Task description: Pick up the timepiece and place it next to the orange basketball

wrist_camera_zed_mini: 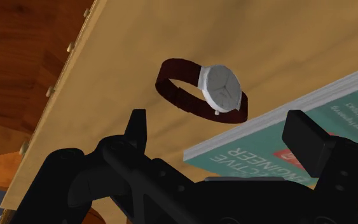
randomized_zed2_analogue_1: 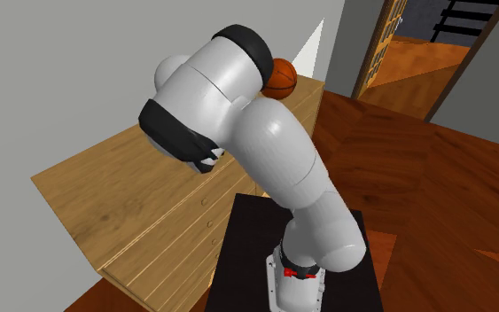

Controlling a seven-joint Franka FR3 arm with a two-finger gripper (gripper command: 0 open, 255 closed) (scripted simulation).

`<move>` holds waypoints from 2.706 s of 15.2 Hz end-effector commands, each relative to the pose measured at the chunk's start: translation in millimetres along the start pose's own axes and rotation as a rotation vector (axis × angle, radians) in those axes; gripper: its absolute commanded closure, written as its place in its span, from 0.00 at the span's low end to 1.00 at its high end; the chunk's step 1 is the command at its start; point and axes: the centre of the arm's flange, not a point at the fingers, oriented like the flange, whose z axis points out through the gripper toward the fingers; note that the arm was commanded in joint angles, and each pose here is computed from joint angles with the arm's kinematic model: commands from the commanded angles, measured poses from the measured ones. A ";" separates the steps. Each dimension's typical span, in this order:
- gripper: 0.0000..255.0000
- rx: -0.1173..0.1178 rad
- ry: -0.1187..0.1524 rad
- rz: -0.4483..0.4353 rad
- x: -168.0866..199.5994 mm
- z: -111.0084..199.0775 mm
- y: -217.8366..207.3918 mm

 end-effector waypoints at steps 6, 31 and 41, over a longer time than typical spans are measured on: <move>0.00 0.000 -0.001 0.000 0.3 25.4 -0.3; 0.00 -0.138 -0.052 -0.044 -28.6 -18.7 -12.9; 0.00 -0.138 -0.052 -0.044 -29.8 5.2 -9.6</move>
